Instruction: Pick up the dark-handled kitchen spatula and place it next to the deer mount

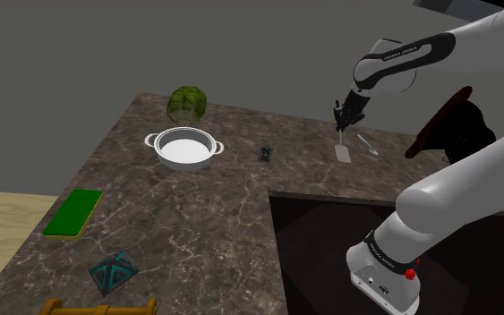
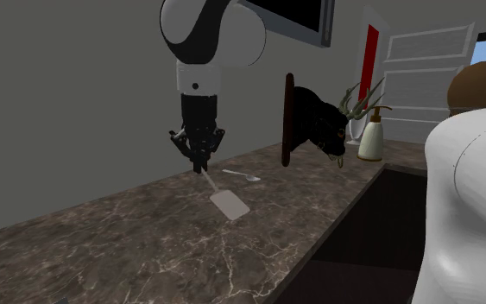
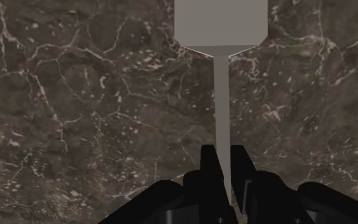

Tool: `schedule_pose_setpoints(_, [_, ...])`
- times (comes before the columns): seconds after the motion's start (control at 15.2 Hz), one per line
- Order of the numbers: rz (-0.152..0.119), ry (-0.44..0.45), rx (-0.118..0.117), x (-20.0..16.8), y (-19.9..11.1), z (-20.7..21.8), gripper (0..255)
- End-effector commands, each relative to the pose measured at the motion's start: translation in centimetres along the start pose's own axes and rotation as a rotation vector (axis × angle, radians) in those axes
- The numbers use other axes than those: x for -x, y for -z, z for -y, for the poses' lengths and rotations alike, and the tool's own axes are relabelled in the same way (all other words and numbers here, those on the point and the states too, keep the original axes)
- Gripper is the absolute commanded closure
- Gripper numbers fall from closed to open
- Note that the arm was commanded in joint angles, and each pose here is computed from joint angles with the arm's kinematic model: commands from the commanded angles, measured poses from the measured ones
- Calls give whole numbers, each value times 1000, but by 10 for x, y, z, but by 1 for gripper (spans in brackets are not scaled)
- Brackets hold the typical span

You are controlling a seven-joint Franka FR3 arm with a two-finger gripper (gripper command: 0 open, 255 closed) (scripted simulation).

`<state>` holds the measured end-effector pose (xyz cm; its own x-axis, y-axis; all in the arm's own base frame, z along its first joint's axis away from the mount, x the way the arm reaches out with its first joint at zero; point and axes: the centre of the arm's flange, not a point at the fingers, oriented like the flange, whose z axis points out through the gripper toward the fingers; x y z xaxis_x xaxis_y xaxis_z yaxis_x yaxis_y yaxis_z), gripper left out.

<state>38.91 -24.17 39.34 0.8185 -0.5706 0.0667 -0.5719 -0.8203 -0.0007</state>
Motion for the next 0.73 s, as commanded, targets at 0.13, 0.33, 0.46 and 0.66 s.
schedule_pose_setpoints(0.13, [1, 0, 0, -1, 22, 1, 255])
schedule_pose_setpoints(0.33, [1, 0, 0, -2, 38, 1, 255])
schedule_pose_setpoints(0.46, [1, 0, 0, -3, 48, 1, 255])
schedule_pose_setpoints(0.66, [1, 0, 0, -4, 64, 1, 255])
